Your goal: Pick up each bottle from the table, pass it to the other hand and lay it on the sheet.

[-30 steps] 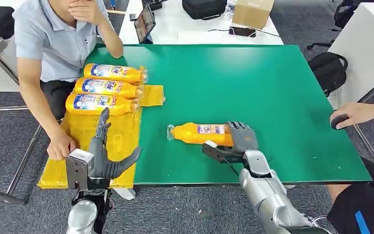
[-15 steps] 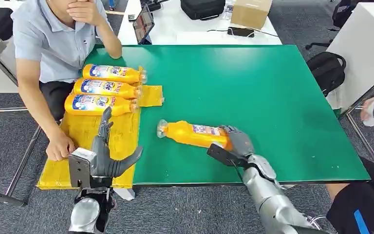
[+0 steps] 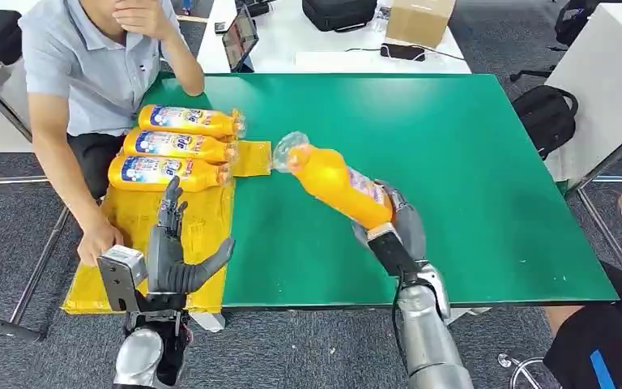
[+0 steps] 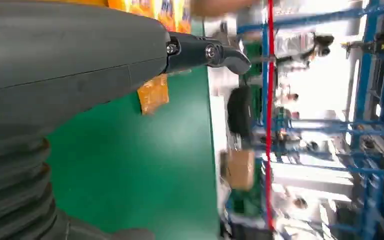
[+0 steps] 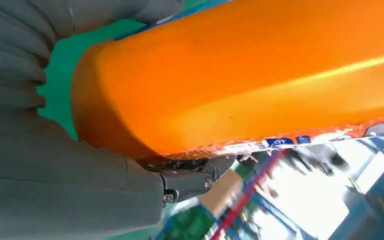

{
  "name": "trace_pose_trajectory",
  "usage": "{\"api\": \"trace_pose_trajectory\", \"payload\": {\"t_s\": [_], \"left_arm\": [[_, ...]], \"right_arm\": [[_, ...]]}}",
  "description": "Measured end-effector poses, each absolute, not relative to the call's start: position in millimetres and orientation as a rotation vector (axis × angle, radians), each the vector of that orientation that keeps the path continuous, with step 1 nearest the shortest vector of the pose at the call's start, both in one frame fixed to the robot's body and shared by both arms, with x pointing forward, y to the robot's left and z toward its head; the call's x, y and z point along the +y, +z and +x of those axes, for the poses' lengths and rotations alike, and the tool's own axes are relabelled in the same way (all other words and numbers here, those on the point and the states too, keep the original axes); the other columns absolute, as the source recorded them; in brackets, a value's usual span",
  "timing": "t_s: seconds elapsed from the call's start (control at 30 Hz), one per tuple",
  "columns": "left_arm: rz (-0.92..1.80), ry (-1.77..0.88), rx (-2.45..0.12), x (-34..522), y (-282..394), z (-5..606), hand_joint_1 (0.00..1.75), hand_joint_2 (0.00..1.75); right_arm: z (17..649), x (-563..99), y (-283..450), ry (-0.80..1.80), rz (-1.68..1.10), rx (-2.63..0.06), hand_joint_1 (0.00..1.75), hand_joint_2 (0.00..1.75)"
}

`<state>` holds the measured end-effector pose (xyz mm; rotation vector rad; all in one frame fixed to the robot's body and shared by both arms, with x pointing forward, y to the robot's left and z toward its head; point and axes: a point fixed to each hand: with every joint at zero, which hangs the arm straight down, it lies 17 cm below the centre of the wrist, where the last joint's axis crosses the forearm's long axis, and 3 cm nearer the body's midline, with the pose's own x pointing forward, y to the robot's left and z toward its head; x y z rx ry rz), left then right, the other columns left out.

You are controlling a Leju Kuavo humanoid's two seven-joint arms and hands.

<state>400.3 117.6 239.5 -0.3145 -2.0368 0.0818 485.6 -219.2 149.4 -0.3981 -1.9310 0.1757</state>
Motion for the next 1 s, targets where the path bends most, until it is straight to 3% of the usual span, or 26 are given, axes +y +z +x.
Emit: {"api": "trace_pose_trajectory", "payload": {"t_s": [0.07,0.2,0.43,0.47,0.5,0.57,0.83,1.0], "left_arm": [[-0.503,0.178,-2.024,115.0,244.4,395.4,0.00,1.75],[-0.496,0.285,-2.134,131.6,258.9,388.2,0.00,1.75],[-0.483,0.305,-2.172,135.4,266.9,384.1,0.00,1.75],[-0.604,0.258,-2.125,113.6,267.0,376.5,0.00,1.75],[-0.751,0.145,-2.053,74.4,256.1,357.2,0.00,1.75],[-0.833,0.096,-1.992,55.2,245.5,349.3,0.00,1.75],[-0.882,0.009,-1.975,32.8,240.6,345.0,0.00,1.75],[-0.888,-0.003,-1.988,31.4,244.9,347.0,0.00,1.75]], "right_arm": [[474.7,-241.5,176.2,0.014,-0.459,-2.017,1.75,1.75],[451.9,-295.7,198.4,-0.301,-0.593,-2.033,1.75,1.75],[442.7,-307.4,206.4,-0.376,-0.631,-2.041,1.75,1.75],[443.0,-294.1,210.7,-0.351,-0.581,-2.069,1.75,1.75],[454.6,-235.1,210.7,-0.126,-0.419,-2.122,1.75,1.75],[455.3,-194.8,206.5,0.014,-0.340,-2.138,1.75,1.75],[433.3,-57.5,181.9,0.429,-0.003,-2.131,1.75,1.75],[422.6,-20.0,167.4,0.511,0.084,-2.097,1.75,1.75]]}}
